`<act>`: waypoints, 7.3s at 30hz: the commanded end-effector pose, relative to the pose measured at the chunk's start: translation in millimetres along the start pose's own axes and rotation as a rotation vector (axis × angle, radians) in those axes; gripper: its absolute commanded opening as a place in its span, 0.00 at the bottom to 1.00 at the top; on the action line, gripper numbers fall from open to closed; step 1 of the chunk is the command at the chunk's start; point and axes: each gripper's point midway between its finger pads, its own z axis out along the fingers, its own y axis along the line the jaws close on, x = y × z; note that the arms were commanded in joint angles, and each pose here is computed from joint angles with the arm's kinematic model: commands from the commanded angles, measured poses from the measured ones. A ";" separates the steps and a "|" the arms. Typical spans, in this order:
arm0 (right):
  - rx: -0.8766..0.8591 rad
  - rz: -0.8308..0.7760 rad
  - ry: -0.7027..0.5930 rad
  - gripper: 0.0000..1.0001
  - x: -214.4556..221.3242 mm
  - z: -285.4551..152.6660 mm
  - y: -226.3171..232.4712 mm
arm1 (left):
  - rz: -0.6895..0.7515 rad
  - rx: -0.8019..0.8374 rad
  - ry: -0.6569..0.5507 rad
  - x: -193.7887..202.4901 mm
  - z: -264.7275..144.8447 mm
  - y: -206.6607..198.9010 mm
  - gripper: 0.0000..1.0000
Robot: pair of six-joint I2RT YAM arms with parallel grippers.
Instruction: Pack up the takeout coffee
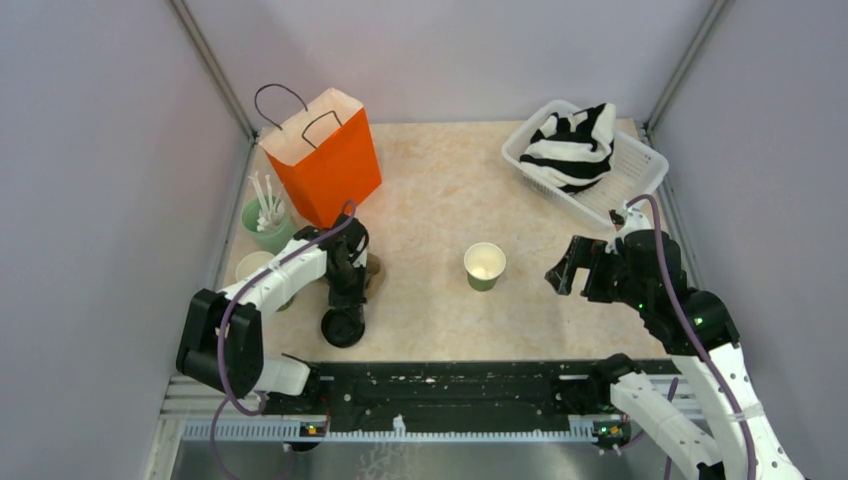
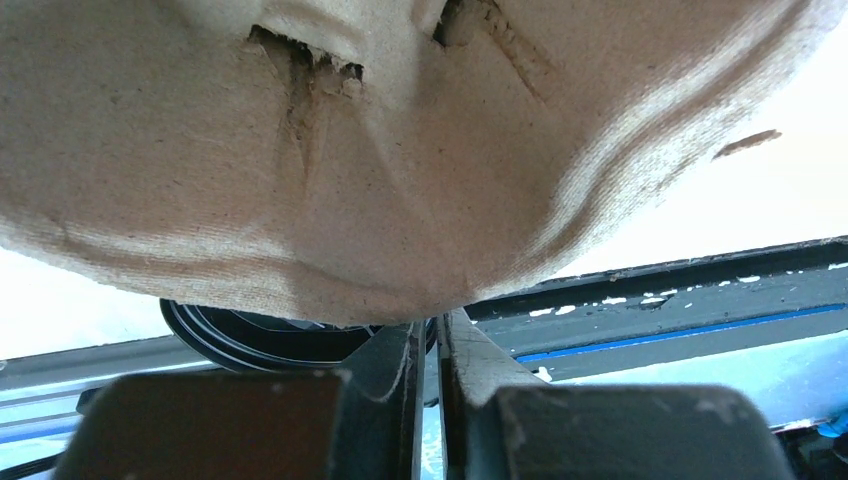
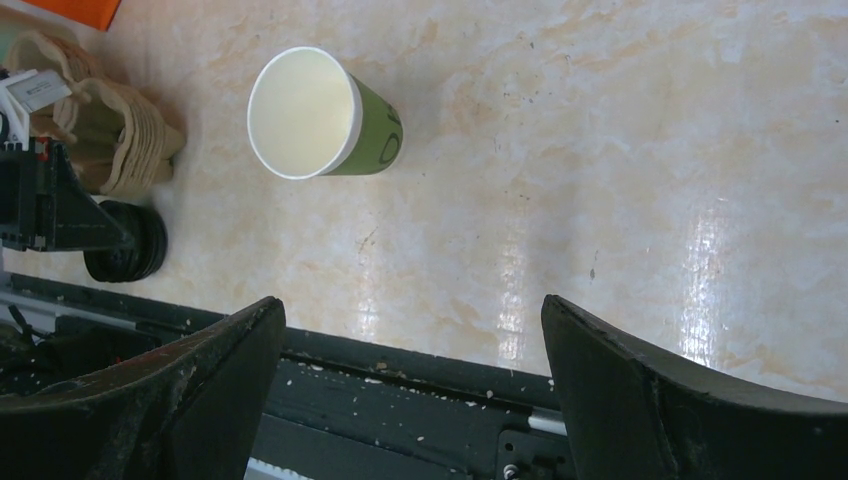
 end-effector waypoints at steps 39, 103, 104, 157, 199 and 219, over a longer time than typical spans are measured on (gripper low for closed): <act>-0.345 0.053 0.079 0.96 -4.1 8.9 68.0 | 0.182 1.112 -0.447 -42.3 -262.5 -187.7 0.00; -0.982 0.197 0.041 0.99 -43.1 -18.6 226.9 | 0.297 1.465 -0.392 -7.4 -282.9 -238.4 0.00; -0.980 0.196 0.041 0.99 -42.7 -17.6 226.6 | 0.296 1.464 -0.392 -7.5 -282.5 -238.1 0.00; -0.951 0.266 0.031 0.77 -43.0 -3.6 222.7 | 0.301 1.471 -0.389 -2.0 -283.2 -235.4 0.00; 0.230 -0.535 0.475 0.84 1.9 152.0 109.3 | 0.234 0.384 -0.782 -102.8 -202.7 -111.8 0.99; 0.006 -0.239 0.333 0.86 -31.9 121.7 114.5 | 0.348 0.505 -0.564 -96.3 -163.5 -143.3 0.99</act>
